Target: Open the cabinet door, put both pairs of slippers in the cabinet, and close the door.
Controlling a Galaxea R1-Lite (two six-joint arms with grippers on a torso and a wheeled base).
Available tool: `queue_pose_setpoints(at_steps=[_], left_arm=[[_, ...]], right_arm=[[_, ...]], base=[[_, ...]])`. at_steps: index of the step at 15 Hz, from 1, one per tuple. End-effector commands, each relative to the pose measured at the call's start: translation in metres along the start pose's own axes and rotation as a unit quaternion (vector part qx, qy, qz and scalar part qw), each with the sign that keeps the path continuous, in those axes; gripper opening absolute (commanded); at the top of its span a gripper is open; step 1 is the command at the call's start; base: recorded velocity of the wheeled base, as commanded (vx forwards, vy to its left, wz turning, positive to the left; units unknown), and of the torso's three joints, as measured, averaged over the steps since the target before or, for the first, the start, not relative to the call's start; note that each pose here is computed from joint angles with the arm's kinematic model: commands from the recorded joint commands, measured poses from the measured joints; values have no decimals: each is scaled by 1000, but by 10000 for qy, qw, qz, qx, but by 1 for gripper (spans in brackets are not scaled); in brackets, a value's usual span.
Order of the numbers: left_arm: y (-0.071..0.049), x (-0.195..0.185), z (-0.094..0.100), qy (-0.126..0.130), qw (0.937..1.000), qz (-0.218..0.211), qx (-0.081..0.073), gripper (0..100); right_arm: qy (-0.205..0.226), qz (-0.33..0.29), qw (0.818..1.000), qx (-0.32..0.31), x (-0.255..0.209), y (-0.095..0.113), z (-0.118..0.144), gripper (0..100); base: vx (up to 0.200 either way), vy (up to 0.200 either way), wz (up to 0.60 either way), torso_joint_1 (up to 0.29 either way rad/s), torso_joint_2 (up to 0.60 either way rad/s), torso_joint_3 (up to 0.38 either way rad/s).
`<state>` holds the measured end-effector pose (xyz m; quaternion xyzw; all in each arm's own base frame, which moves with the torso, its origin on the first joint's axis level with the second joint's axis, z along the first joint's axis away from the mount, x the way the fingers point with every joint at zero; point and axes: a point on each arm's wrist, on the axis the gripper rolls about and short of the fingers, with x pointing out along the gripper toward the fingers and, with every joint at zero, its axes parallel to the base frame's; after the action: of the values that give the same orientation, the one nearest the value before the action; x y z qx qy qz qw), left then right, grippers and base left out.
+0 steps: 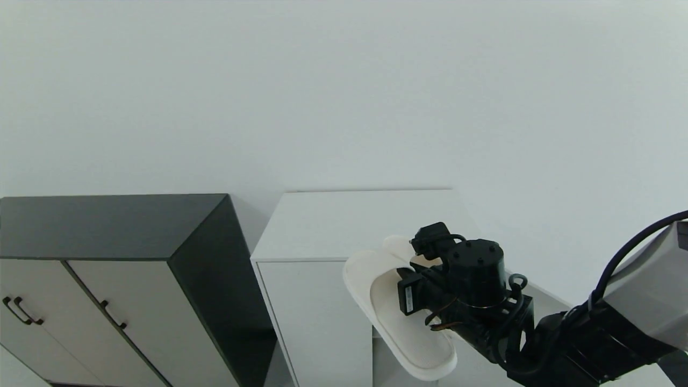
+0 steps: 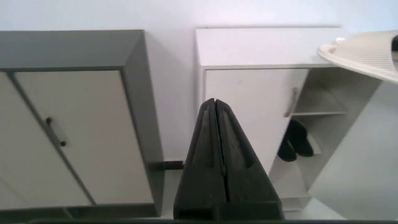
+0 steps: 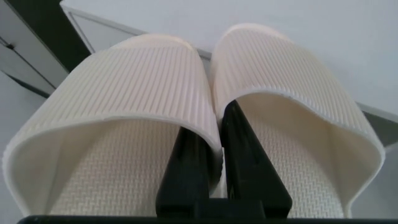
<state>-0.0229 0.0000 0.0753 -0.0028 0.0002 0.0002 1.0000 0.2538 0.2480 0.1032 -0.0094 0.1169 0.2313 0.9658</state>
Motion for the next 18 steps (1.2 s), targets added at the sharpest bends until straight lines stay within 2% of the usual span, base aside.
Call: queue_pose_setpoints(at_steps=[1, 3, 7, 18], left_arm=[[0, 0, 0, 6, 10000, 6, -3, 0], [0, 0, 0, 6, 10000, 6, -3, 0], [0, 0, 0, 6, 10000, 6, -11, 0], [0, 0, 0, 6, 10000, 6, -11, 0]], right_arm=[[86, -10, 10000, -32, 3, 0, -6, 0], [109, 11, 9999, -75, -1, 0, -7, 0], [-16, 399, 9991, -123, -34, 17, 4, 0], [132, 458, 9986, -236, -39, 16, -4, 0]], base=[[0, -200, 0, 2, 2, 2], [0, -200, 0, 0, 0, 2], [0, 0, 0, 0, 0, 0], [0, 0, 0, 0, 0, 0]])
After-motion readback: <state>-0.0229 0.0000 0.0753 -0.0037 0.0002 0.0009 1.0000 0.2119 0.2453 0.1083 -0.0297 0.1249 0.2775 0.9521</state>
